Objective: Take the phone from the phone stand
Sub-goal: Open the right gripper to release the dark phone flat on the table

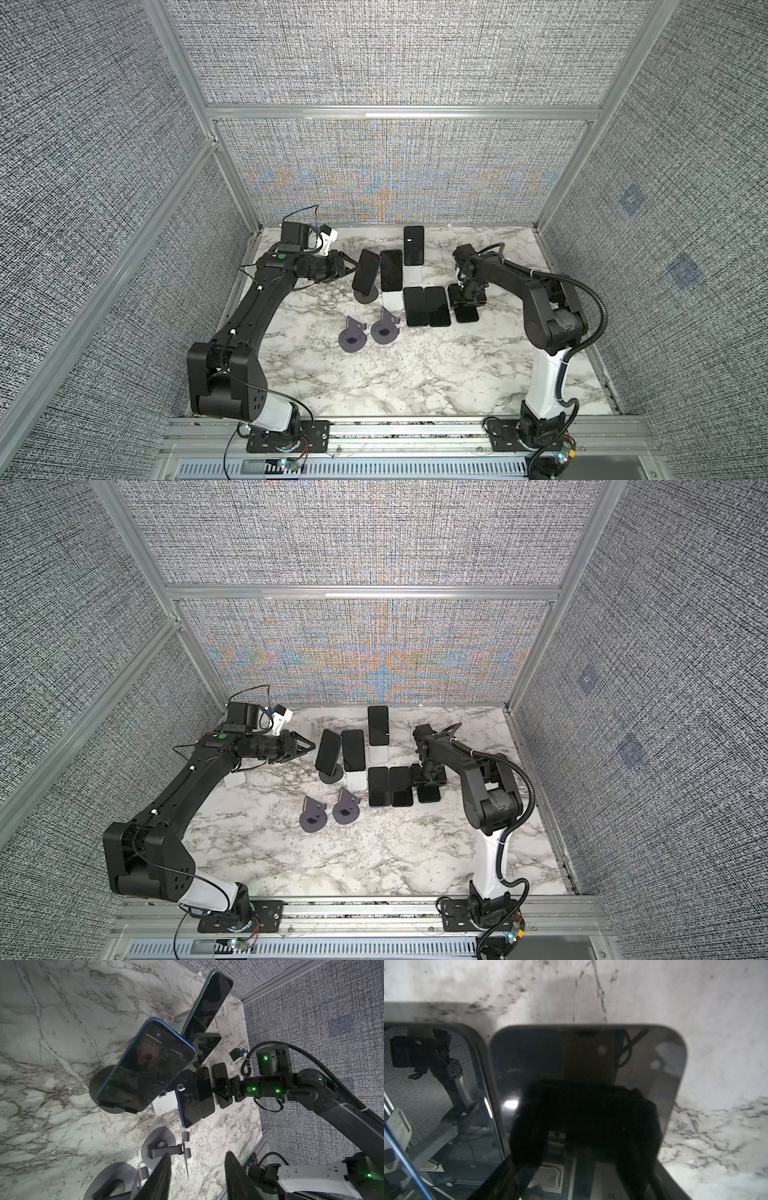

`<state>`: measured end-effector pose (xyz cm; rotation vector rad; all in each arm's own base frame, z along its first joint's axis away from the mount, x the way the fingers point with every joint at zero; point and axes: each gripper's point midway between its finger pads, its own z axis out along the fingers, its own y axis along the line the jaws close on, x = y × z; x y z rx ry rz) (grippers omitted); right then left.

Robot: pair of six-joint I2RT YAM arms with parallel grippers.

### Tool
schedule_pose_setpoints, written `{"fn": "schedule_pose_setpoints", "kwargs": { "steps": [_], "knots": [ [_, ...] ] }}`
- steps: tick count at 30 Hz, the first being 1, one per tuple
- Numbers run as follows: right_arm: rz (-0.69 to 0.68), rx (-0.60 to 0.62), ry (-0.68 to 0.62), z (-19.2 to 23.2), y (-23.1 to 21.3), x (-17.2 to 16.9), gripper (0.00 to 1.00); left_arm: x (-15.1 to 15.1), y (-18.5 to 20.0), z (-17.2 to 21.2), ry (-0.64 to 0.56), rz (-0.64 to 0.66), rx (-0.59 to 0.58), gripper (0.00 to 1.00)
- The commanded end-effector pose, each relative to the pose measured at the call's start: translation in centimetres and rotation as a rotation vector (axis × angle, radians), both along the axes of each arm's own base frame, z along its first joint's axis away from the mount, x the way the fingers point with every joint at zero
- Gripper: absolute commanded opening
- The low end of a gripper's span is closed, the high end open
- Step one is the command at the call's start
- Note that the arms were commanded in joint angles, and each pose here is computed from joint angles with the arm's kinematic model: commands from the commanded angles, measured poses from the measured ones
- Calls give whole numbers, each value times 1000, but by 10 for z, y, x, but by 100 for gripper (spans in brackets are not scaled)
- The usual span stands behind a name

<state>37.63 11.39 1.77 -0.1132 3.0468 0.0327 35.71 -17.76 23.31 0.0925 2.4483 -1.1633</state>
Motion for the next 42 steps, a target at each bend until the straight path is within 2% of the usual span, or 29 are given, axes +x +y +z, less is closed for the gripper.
{"fn": "schedule_pose_setpoints", "kwargs": {
  "steps": [1, 12, 18, 23, 26, 30, 36, 38, 42],
  "knots": [
    [-1, 52, 80, -10, 9, -17, 68, 1, -1, 6, -26, -5, -11, 44],
    [-2, 54, 82, -9, 11, -17, 69, 2, 0, 7, -25, -1, -18, 44],
    [-1, 63, 19, 22, 3, -11, 69, 2, 0, 6, -23, -1, -18, 44],
    [-38, 41, -7, 37, -24, -6, 68, 2, 1, 7, -26, -2, -18, 44],
    [-65, 4, -13, 38, -45, -3, 61, 1, 1, 7, -25, -1, -17, 44],
    [-87, -41, -17, 32, -64, 3, 38, 2, 1, 6, -27, -1, -15, 44],
    [-87, -39, -13, 17, -61, 9, 15, 2, 1, 6, -26, -3, -15, 44],
    [-86, -42, -8, 13, -60, 10, 12, 2, 1, 6, -28, -3, -15, 44],
    [-75, -35, -10, 6, -57, 13, 12, 2, 2, 5, -25, -2, -14, 44]
  ]
}}
